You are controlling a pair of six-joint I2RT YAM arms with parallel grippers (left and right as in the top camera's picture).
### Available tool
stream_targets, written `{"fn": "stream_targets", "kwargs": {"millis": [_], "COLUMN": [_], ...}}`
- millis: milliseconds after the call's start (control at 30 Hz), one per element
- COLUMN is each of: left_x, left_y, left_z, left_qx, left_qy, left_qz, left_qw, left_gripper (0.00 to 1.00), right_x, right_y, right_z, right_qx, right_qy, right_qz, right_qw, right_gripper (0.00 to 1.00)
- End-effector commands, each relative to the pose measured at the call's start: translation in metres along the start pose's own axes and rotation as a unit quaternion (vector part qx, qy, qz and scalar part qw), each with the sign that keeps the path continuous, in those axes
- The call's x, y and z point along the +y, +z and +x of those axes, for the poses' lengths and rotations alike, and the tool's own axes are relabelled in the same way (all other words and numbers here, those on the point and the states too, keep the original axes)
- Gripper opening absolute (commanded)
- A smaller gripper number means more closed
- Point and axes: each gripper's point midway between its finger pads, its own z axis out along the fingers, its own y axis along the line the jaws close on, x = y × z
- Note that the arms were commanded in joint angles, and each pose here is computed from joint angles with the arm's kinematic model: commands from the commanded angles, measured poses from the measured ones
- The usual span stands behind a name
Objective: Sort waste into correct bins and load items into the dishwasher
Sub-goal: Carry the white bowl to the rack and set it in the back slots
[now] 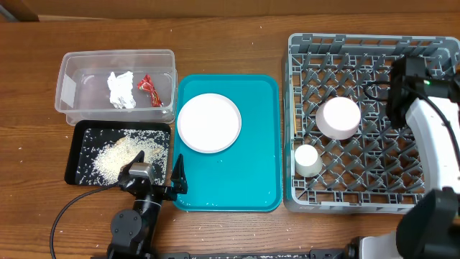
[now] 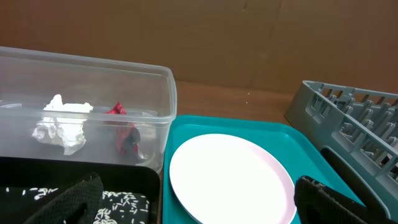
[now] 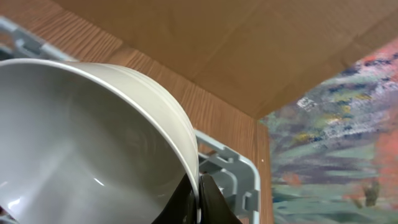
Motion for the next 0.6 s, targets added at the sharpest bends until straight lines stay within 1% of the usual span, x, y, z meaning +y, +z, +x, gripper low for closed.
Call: {"fn": "stream_targets", "kwargs": {"millis": [0,267,433,567], "left_x": [0.001,0.001,0.001,0.001], "left_y": [0.000,0.000,0.000,0.000], "left_z": [-0.001,-0.001,-0.001,-0.001], "left_qx": [-0.004,-0.004,-0.004,-0.004], "left_qy": [-0.002,-0.002,-0.002,-0.002], "left_qz": [0.000,0.000,0.000,0.000], "left_qw": [1.000,1.000,1.000,1.000], "left_gripper": [1.00,1.00,1.00,1.00], "right_x": [0.020,0.066,0.078,0.078], "right_y": [-0.001,-0.028,-0.050,-0.054], "right_z": [0.010,0.032,0.033,0.034], "right_qx": [-0.001,-0.035,-0.068,-0.075], "right_qy": [-0.050,-0.140,-0.157,-0.167], "right_qz": [-0.001,-0.020,-0.035,-0.034], "right_qw": [0.999,0.989,0.985,0.983], "right_gripper": [0.04,0.04,0.04,0.04]}}
